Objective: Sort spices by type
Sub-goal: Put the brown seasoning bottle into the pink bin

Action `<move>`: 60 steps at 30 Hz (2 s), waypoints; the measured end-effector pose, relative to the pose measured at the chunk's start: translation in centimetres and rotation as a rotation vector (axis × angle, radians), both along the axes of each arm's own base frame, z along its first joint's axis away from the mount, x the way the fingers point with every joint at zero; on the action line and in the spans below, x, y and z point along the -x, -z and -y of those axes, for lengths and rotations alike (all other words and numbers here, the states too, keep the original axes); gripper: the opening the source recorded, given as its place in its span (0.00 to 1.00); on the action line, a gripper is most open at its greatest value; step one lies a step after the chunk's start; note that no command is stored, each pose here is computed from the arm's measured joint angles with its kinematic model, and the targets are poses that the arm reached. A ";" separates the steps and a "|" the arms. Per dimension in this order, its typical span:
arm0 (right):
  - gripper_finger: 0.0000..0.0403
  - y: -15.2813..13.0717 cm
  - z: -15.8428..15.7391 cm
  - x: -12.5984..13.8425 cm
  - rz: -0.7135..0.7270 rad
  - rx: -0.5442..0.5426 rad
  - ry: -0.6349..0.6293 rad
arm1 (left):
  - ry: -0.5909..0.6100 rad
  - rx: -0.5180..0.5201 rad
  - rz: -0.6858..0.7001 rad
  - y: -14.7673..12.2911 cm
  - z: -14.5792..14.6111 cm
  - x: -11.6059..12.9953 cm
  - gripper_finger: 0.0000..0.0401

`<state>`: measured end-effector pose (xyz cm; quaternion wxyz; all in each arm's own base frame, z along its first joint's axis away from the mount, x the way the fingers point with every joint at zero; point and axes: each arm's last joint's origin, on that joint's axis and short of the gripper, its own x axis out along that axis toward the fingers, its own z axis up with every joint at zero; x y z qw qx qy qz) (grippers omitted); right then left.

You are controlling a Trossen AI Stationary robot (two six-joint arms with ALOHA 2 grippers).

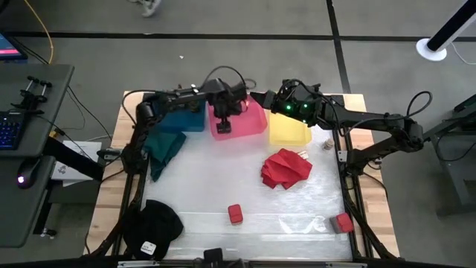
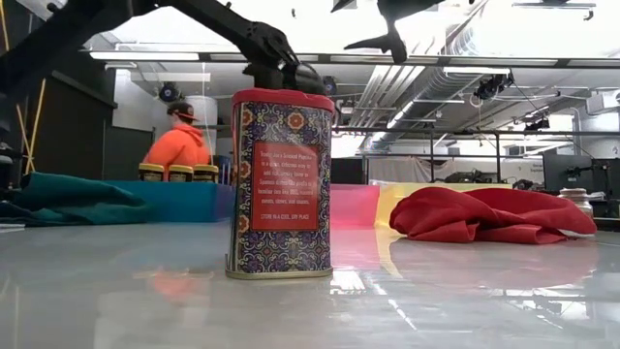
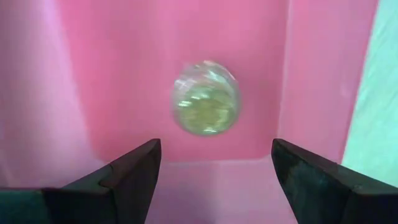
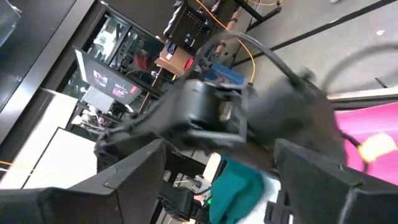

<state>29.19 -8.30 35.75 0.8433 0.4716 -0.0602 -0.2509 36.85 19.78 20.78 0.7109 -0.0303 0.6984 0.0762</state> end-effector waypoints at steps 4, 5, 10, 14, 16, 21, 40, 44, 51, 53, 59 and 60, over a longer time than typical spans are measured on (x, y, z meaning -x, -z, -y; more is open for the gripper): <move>0.73 0.0 0.5 0.1 -0.012 0.020 0.013 | -0.072 -0.016 0.104 -2.7 -1.2 1.3 0.73; 0.73 0.0 0.6 0.2 -0.021 0.029 0.015 | -0.086 -0.002 0.134 -3.4 -1.3 1.6 0.73; 0.73 0.4 1.2 1.3 -0.150 0.063 -0.027 | -0.110 0.203 0.462 -6.9 -1.2 3.3 0.73; 0.73 1.6 1.2 3.6 -0.386 0.022 -0.023 | -0.084 0.317 0.714 -8.1 1.0 4.6 0.73; 0.73 2.2 0.9 4.9 -0.505 -0.007 -0.009 | -0.102 0.312 0.799 -8.1 2.5 5.5 0.73; 0.73 3.0 0.1 7.9 -0.743 -0.053 0.035 | -0.165 0.360 0.993 -6.8 7.2 7.9 0.73; 0.73 4.9 -1.6 13.5 -1.182 -0.316 0.239 | -0.319 0.471 1.344 -5.3 14.3 9.9 0.73; 0.67 5.1 -1.7 13.9 -1.251 -0.337 0.242 | -0.288 0.441 1.353 -5.3 14.3 9.9 0.73; 0.24 6.7 -2.2 15.0 -1.389 -0.426 0.267 | -0.287 0.445 1.353 -5.3 14.4 9.9 0.73; 0.08 8.3 -2.3 15.1 -1.418 -0.468 0.264 | -0.305 0.464 1.349 -5.3 14.5 9.9 0.73; 0.04 14.0 -2.6 15.9 -1.440 -0.604 0.284 | -0.358 0.514 1.335 -5.3 14.6 9.8 0.73; 0.02 14.6 -2.7 16.0 -1.436 -0.612 0.299 | -0.358 0.514 1.335 -5.3 14.6 9.8 0.73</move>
